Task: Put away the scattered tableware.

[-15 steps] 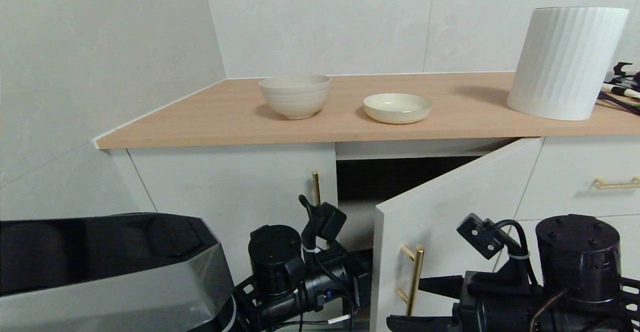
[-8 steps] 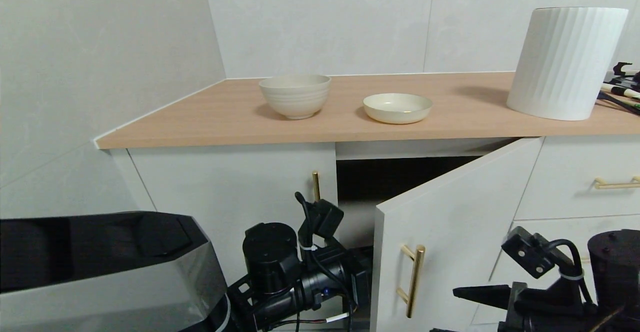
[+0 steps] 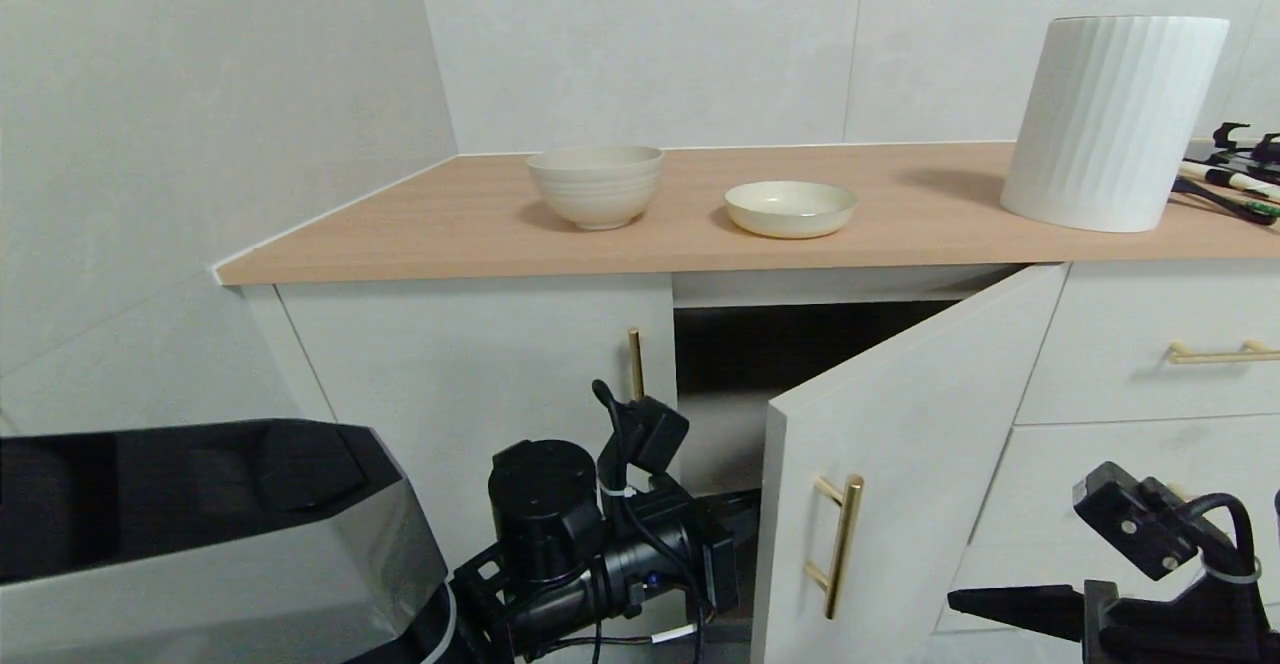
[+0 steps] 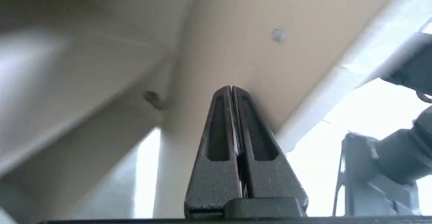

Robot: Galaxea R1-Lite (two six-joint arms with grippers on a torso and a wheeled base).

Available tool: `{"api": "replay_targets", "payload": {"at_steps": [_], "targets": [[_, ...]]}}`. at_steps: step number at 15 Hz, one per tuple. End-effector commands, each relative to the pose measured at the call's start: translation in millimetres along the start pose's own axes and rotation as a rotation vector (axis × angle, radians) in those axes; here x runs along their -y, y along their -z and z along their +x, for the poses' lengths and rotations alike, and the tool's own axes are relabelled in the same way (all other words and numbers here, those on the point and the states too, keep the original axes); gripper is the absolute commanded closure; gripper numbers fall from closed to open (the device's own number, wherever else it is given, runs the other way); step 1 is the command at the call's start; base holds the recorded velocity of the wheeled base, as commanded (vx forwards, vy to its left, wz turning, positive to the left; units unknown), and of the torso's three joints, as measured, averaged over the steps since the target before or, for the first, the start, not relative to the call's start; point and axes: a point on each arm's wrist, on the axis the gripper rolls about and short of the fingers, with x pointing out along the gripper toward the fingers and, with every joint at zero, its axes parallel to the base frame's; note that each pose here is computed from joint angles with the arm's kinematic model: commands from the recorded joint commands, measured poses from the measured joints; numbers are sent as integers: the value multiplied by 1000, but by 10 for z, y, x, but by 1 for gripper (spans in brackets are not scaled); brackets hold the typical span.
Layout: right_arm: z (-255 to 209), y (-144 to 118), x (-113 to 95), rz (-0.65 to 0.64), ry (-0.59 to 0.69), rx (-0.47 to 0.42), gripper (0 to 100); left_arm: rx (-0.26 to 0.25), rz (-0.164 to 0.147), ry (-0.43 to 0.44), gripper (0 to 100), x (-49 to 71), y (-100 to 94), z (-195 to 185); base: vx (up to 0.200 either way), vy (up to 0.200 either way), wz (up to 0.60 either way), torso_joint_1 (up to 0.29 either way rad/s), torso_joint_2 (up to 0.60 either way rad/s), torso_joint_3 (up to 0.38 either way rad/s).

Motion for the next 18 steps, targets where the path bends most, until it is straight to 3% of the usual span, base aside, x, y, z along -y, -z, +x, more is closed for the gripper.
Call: {"api": "replay_targets", "payload": {"at_steps": [1, 11, 15, 18], "targets": [[-23, -7, -10, -4, -3, 11, 0, 15, 5, 2, 100, -3, -62, 44, 0, 0, 0, 0, 0, 0], [-61, -10, -28, -10, -7, 25, 0, -32, -22, -15, 100, -73, -189, 288, 0, 0, 0, 0, 0, 0], [-65, -2, -27, -9, -7, 24, 0, -39, -27, -17, 100, -89, -277, 406, -200, 0, 0, 10, 2, 0], [-65, -2, -27, -9, -7, 24, 0, -54, -34, -25, 100, -144, -282, 526, 0, 0, 0, 0, 0, 0]]}}
